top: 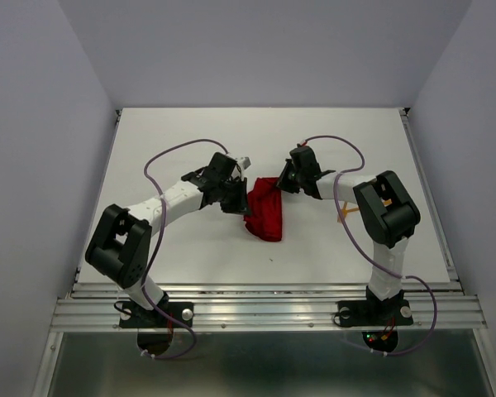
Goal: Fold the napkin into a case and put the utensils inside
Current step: Fold the smaller-rectangle-folded napkin at the center of the board.
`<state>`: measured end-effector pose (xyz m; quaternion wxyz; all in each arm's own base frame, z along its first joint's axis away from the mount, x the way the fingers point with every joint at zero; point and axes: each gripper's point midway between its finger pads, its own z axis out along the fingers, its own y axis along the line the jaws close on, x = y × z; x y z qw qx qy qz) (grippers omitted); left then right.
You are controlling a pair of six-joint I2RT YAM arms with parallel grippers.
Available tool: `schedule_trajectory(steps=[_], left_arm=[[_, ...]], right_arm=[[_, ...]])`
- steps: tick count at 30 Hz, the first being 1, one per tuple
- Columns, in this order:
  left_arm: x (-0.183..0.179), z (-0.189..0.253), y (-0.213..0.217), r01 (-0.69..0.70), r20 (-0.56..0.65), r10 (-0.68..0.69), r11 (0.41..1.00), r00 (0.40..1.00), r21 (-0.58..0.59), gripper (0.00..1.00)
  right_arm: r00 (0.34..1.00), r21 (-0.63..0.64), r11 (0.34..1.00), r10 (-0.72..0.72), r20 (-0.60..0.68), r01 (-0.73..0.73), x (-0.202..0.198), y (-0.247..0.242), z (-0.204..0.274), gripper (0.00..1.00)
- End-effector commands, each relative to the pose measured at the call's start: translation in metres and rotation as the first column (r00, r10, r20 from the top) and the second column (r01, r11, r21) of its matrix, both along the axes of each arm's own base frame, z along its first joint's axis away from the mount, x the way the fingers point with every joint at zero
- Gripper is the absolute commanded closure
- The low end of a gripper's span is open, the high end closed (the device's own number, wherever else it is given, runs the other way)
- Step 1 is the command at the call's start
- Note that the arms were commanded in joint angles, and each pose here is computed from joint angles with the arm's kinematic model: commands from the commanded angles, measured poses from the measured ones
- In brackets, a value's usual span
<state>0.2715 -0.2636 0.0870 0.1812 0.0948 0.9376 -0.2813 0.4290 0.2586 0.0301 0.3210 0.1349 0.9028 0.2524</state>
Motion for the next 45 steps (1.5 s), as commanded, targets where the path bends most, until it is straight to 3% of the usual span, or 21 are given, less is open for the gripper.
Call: schedule_trajectory(steps=[1,9,26,30,32,34,37,45], left_arm=[[0.000,0.039,-0.017,0.091,0.097,-0.086,0.995,0.991,-0.046,1.00],[-0.010,0.039,-0.028,0.193,0.123,-0.193,0.981,0.974,0.012,1.00],[-0.019,-0.003,-0.011,0.154,0.049,-0.159,0.984,0.986,0.086,1.00],[-0.016,-0.003,-0.010,0.168,0.061,-0.174,0.981,0.983,0.096,1.00],[-0.016,-0.002,-0.010,0.174,0.065,-0.181,0.980,0.981,0.101,1.00],[-0.015,-0.001,-0.010,0.183,0.073,-0.191,0.977,0.979,0.109,1.00],[-0.014,-0.001,-0.009,0.191,0.078,-0.201,0.975,0.976,0.115,1.00],[-0.016,-0.004,-0.010,0.210,0.074,-0.219,0.971,0.973,0.112,1.00]], right_arm=[[0.999,-0.026,1.000,0.006,-0.047,-0.007,-0.005,0.001,-0.015,0.99],[0.999,-0.020,1.000,0.003,-0.052,-0.004,-0.006,0.002,-0.015,0.99],[0.999,-0.021,0.999,0.029,0.022,-0.028,-0.006,0.000,0.017,0.99],[0.998,-0.012,0.999,0.048,0.045,-0.048,-0.004,0.003,0.027,0.92],[0.997,-0.007,0.999,0.054,0.052,-0.054,-0.004,0.004,0.031,0.80],[0.996,0.000,0.998,0.060,0.060,-0.060,-0.005,0.005,0.037,0.61],[0.996,0.000,0.999,0.053,0.075,-0.053,-0.006,0.002,0.044,0.48],[0.988,0.023,0.998,0.060,0.143,-0.064,-0.029,-0.009,0.079,0.42]])
